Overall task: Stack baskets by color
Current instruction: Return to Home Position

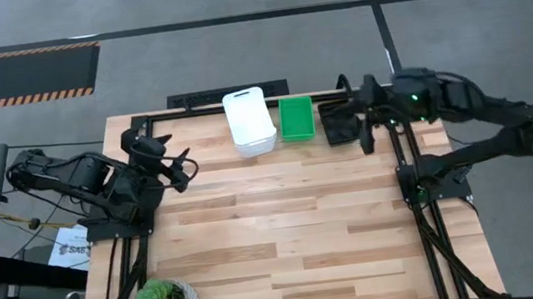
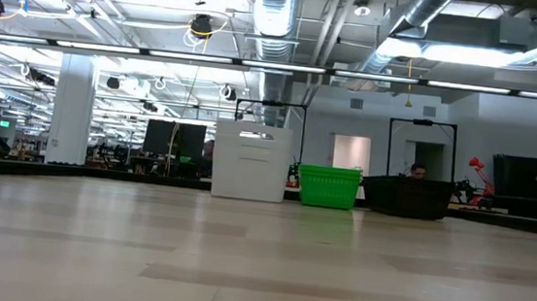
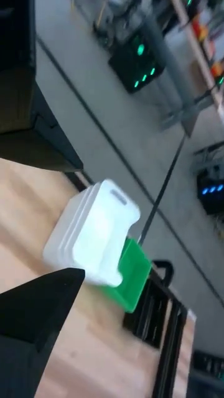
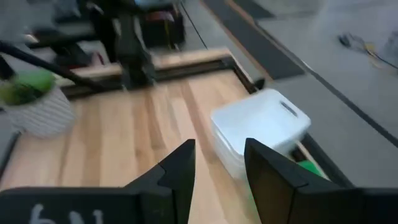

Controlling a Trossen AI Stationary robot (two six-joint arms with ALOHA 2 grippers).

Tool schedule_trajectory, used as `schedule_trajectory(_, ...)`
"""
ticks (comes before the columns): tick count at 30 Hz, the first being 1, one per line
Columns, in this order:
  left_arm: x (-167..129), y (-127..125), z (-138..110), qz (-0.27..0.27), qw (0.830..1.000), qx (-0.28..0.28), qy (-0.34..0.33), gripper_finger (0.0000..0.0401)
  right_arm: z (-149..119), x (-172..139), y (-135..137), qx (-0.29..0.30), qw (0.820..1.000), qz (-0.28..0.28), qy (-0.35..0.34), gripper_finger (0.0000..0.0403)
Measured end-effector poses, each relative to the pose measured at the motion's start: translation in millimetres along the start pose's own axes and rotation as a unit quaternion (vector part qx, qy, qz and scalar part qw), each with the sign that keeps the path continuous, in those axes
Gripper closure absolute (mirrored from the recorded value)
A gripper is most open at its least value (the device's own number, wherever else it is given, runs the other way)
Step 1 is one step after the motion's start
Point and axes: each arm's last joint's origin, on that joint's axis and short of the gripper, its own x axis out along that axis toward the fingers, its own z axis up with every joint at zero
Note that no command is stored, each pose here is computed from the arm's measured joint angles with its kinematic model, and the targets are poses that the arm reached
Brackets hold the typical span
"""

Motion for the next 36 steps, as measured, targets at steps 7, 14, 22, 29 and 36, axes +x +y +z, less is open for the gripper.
schedule_trajectory(7, -18.3, 12.0, 12.2, -0.12, 0.991, -0.052, -0.022, 0.0145, -85.4, 10.6, 1.7, 0.058, 0.978, 0.107, -0.168, 0.0244)
schedule_trajectory(14, -35.6, 30.2, 30.3, -0.331, 0.928, -0.072, -0.155, 0.0145, -157.0, 31.5, 5.0, 0.121, 0.932, 0.182, -0.289, 0.0243)
schedule_trajectory(22, -39.9, 94.7, -20.3, -0.338, 0.893, -0.161, -0.249, 0.0145, -169.4, 11.9, 1.5, 0.141, 0.913, 0.201, -0.326, 0.0244)
schedule_trajectory(29, -33.2, 113.7, -67.6, -0.365, 0.866, -0.222, -0.259, 0.0145, -162.5, -44.7, -9.0, 0.151, 0.887, 0.196, -0.39, 0.0243)
schedule_trajectory(36, -28.1, 117.8, -92.2, -0.395, 0.844, -0.246, -0.265, 0.0145, -181.0, -45.6, -10.0, 0.179, 0.89, 0.175, -0.381, 0.0244)
